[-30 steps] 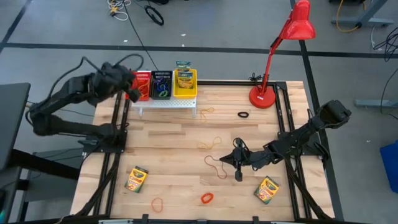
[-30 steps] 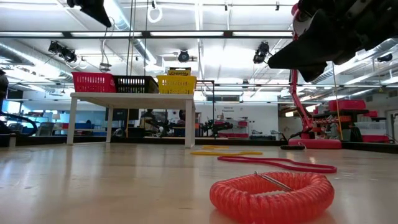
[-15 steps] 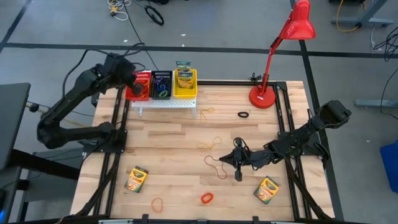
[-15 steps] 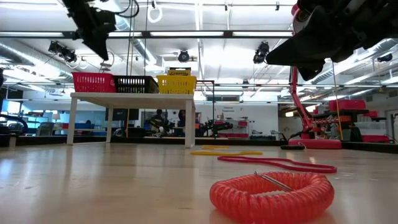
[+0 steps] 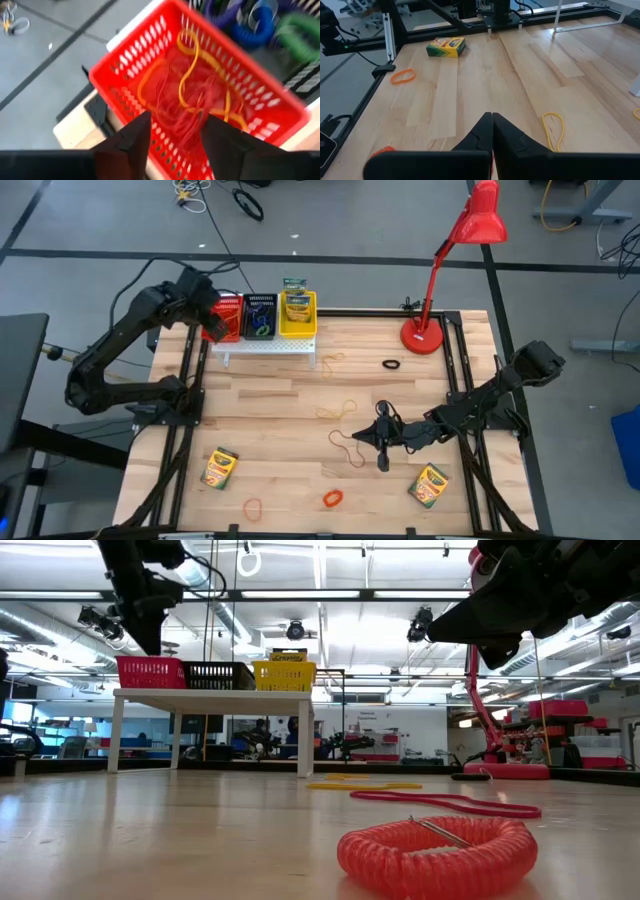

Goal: Pick & Place Office Desk Supplies
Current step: Put the red rubber band into the red bin on the shelf, then put the black spring keychain into the black bin on the shelf

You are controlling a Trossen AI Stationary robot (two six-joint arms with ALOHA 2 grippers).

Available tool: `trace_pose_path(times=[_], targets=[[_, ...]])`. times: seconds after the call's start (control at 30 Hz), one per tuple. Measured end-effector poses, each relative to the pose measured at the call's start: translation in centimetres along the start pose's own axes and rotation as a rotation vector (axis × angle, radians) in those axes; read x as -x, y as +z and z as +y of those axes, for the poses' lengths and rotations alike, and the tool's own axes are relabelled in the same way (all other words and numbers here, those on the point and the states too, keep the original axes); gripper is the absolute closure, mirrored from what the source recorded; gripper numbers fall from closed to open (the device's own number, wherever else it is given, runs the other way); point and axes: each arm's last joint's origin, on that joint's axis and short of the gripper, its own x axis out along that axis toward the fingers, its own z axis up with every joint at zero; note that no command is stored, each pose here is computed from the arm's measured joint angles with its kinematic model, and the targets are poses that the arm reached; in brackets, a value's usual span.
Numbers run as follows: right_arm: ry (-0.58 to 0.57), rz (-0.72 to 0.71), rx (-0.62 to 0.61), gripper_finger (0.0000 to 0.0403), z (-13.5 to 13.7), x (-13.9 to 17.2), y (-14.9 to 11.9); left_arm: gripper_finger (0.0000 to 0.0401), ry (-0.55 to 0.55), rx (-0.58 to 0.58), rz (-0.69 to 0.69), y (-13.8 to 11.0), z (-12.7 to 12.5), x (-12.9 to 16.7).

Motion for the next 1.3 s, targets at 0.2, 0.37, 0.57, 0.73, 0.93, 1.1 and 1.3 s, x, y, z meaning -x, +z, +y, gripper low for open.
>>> trace_pose_path(times=[0.2,0.37,0.57,0.73,0.93,1.1,1.3], targets=[[-0.005,0.0,-0.01,0.0399,-0.2,-0.1,0.1,0.0189,0.077,-0.03,0.054,0.6,0.2,-0.5],[-0.004,0.0,-0.02,0.0399,-0.2,-0.1,0.1,0.0179,0.083,-0.034,-0.013,1.6,0.6,1.1],[-0.005,0.003,-0.029,0.0399,-0.2,-0.1,0.0,0.022,-0.014,-0.102,-0.136,0.5,-0.5,4.0],[-0.01,0.003,-0.025,0.0398,-0.2,-0.1,0.0,0.0304,-0.298,-0.16,-0.41,-2.6,-3.1,5.1],[-0.052,-0.007,-0.051,0.0398,-0.4,-0.1,0.0,0.0382,-0.615,-0.194,-0.637,-6.7,-6.7,2.8],[-0.056,-0.006,-0.109,0.0398,-0.7,-0.3,0.1,0.0394,-0.754,-0.229,-0.726,-8.8,-10.2,0.0],[-0.084,0.053,-0.107,0.0398,-1.0,-0.3,-0.5,0.0391,-0.834,-0.229,-0.853,-10.3,-14.3,-2.1]])
